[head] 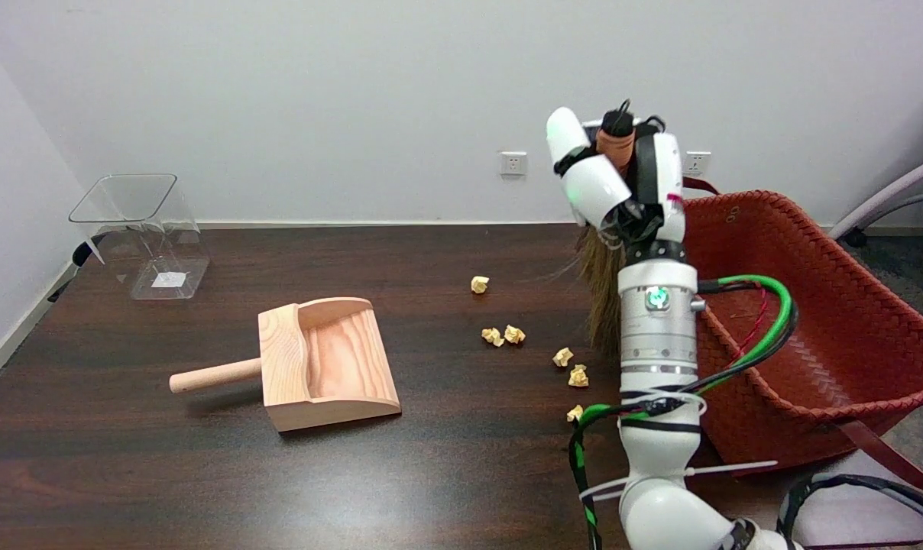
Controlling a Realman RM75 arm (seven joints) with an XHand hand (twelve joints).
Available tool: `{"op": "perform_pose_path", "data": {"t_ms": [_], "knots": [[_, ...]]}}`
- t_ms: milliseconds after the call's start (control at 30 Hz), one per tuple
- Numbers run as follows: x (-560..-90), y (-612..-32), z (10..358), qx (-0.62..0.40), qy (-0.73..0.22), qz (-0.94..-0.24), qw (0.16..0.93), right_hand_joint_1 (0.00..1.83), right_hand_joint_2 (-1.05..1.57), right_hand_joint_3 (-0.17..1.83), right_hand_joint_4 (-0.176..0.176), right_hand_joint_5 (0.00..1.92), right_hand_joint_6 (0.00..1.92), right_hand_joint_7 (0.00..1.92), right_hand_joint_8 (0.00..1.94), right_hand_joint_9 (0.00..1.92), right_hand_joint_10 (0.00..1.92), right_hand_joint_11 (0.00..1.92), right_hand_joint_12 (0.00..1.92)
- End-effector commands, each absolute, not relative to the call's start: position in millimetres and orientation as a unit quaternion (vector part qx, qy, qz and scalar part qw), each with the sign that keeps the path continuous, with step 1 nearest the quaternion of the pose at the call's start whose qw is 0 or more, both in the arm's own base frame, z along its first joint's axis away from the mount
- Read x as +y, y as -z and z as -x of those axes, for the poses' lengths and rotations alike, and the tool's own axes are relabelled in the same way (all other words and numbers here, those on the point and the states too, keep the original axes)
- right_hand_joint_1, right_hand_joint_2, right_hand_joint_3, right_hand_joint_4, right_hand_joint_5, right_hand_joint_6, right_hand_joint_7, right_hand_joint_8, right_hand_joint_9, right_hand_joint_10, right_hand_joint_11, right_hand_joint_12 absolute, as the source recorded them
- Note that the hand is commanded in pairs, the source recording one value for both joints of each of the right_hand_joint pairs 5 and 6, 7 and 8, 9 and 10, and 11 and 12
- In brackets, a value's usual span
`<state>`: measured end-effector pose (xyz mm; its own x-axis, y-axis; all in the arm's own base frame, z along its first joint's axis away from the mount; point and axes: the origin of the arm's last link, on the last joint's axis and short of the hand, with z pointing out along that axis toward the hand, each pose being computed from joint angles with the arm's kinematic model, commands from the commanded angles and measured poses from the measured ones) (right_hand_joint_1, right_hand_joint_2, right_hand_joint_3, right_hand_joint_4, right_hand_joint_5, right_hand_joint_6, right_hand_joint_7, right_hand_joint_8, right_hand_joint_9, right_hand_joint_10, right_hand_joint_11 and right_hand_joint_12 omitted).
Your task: Sweep the paper balls into the dustpan.
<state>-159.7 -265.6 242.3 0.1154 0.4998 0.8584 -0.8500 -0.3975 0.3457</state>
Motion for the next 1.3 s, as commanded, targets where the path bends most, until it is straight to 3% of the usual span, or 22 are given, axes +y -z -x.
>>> {"op": "perform_pose_path", "data": {"t_ms": [33, 467, 900, 1300], "knots": [[-261.8, -237.4, 211.3, -0.208, -0.594, -0.527, 0.572, 0.85, 1.57, 0.53, 0.000, 1.92, 1.92, 1.92, 1.92, 1.92, 1.92, 1.92, 1.92], [-271.3, -257.0, 253.2, -0.202, -0.568, -0.514, 0.610, 0.82, 1.57, 0.57, 0.000, 1.92, 1.92, 1.92, 1.92, 1.92, 1.92, 1.92, 1.92], [-285.7, -272.4, 273.4, -0.185, -0.547, -0.516, 0.633, 0.81, 1.57, 0.54, 0.000, 1.92, 1.92, 1.92, 1.92, 1.92, 1.92, 1.92, 1.92], [-309.2, -245.3, 288.9, -0.181, -0.536, -0.515, 0.645, 0.81, 1.57, 0.49, 0.000, 1.92, 1.92, 1.92, 1.92, 1.92, 1.92, 1.92, 1.92]]}}
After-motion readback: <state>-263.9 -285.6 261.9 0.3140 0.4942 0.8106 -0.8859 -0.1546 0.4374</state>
